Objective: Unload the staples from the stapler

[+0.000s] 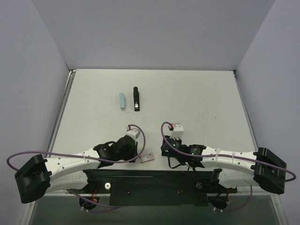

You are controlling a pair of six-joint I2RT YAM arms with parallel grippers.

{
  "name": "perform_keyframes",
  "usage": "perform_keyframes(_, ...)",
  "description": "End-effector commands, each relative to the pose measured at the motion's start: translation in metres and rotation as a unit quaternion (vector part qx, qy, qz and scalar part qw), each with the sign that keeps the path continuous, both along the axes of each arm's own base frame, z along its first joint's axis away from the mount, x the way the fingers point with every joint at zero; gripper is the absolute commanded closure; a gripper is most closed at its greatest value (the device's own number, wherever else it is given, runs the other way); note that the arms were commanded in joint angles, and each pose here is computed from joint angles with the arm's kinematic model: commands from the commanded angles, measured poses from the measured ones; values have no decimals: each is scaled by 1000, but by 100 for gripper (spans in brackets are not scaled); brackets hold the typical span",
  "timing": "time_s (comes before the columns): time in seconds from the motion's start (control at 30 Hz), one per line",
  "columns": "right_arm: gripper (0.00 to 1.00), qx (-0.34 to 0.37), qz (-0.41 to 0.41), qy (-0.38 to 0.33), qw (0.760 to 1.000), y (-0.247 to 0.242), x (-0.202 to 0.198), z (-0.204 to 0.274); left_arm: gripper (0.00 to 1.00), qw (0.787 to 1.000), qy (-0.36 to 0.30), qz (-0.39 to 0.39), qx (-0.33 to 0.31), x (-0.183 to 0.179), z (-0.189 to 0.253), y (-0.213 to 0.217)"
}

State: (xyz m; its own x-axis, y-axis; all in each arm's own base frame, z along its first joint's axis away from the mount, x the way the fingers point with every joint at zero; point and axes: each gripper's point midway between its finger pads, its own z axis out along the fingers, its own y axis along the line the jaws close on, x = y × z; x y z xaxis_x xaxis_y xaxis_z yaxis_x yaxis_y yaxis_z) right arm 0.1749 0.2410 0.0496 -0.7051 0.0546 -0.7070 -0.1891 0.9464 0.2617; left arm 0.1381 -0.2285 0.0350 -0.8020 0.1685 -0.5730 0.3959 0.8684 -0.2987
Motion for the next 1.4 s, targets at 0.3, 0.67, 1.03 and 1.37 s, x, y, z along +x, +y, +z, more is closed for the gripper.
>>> perform_keyframes(0.3,24,-79,-46,-88,992,-68,15,40,42,993,-106,51,-32,29,77,12)
perform_keyframes(0.67,1,-76,-67,-120,988,-93,15,89,15,980,-178,79,-45,46,130,26)
perform_keyframes(1.03,0,-98,-88,-135,982,-112,16,121,13,965,-233,97,-71,56,171,35)
perform_keyframes(1.37,0,-104,-112,-166,974,-124,22,143,13,958,-261,100,-59,63,185,38)
